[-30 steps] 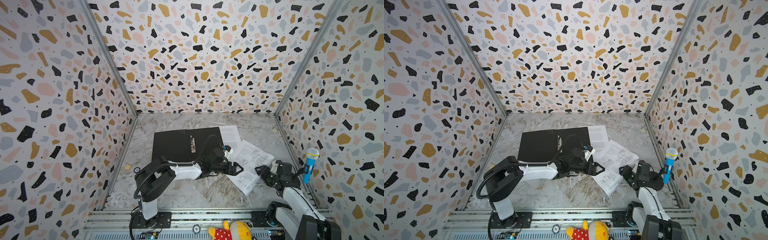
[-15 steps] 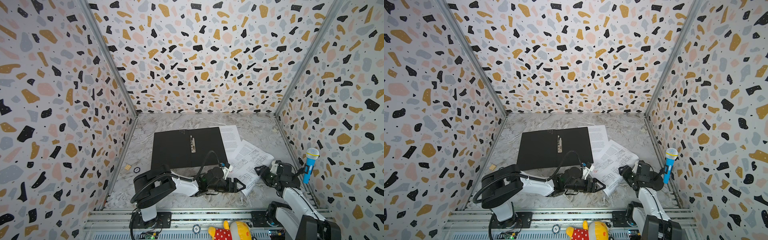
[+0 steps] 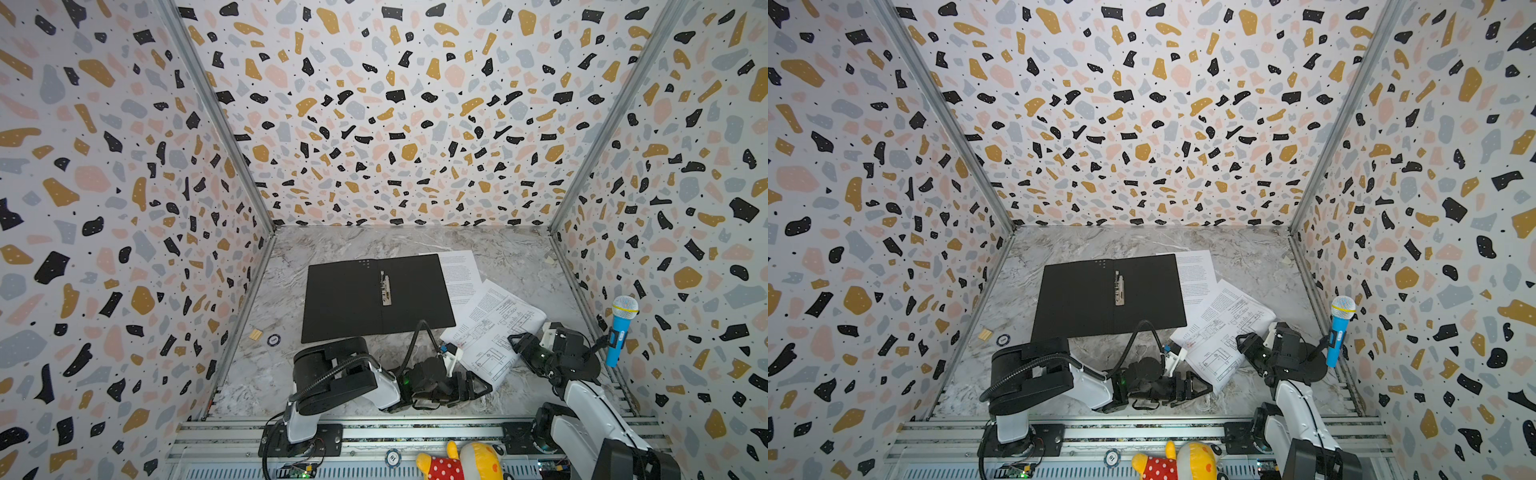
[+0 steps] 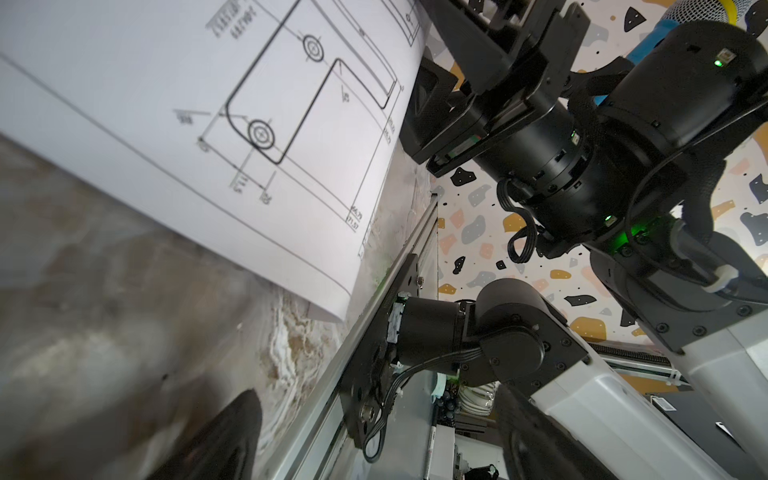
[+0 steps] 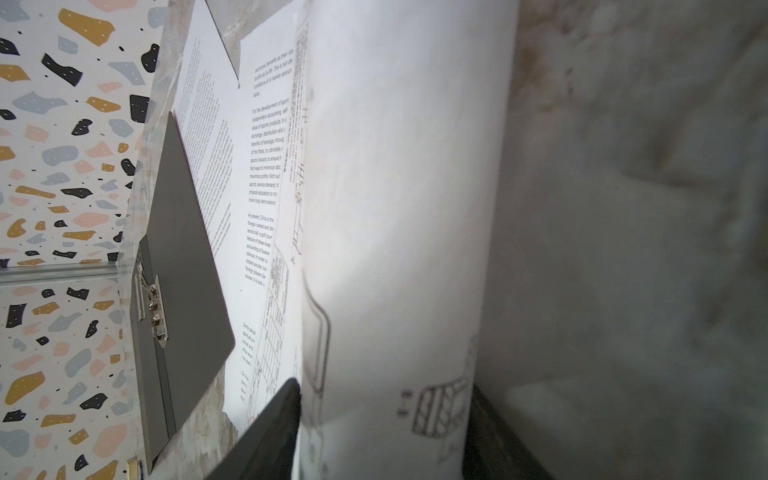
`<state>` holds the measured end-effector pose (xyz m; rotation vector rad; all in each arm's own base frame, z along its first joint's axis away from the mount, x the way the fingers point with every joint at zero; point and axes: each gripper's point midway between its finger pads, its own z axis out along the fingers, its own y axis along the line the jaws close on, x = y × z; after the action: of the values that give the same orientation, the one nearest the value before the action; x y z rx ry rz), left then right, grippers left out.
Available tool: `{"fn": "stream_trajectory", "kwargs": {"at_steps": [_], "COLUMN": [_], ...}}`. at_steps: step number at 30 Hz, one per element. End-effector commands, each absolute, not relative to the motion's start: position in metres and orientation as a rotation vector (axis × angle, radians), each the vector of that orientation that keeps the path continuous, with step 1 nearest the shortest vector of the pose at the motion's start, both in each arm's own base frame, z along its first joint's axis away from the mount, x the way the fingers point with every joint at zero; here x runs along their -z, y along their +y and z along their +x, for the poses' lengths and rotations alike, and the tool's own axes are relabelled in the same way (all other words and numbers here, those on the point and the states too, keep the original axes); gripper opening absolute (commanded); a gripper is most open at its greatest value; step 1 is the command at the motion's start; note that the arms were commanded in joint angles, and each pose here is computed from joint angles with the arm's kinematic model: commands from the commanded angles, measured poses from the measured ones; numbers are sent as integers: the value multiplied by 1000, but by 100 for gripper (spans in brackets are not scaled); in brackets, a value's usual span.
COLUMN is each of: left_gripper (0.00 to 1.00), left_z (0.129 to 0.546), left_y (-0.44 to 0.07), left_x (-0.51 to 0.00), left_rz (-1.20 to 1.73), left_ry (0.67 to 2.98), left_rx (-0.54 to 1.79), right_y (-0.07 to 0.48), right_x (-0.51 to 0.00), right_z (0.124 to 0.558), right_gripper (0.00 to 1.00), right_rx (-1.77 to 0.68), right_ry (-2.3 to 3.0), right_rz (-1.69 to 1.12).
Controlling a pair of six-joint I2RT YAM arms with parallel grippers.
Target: Put the files into the folder
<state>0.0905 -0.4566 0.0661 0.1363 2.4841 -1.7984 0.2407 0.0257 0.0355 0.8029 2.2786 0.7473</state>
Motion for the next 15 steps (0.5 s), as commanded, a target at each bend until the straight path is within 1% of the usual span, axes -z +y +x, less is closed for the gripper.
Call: {"fn": "stream_trajectory", "kwargs": {"at_steps": [1,15], "left_gripper": [87,77], "left_z": [98,113], "left_y": [-461,-473], "left_x": [-84,-78], "left_rz": [57,-99], "left_ry": [2361,2288], "left_rx": [1899,1950], "right_y": [29,30], "right_x": [-19,-18], "right_z": [226,224], "right_gripper": [60,60], "right_rx": [-746,-752], "right_ry": [2340,2330], "right_rz": [840,839]}}
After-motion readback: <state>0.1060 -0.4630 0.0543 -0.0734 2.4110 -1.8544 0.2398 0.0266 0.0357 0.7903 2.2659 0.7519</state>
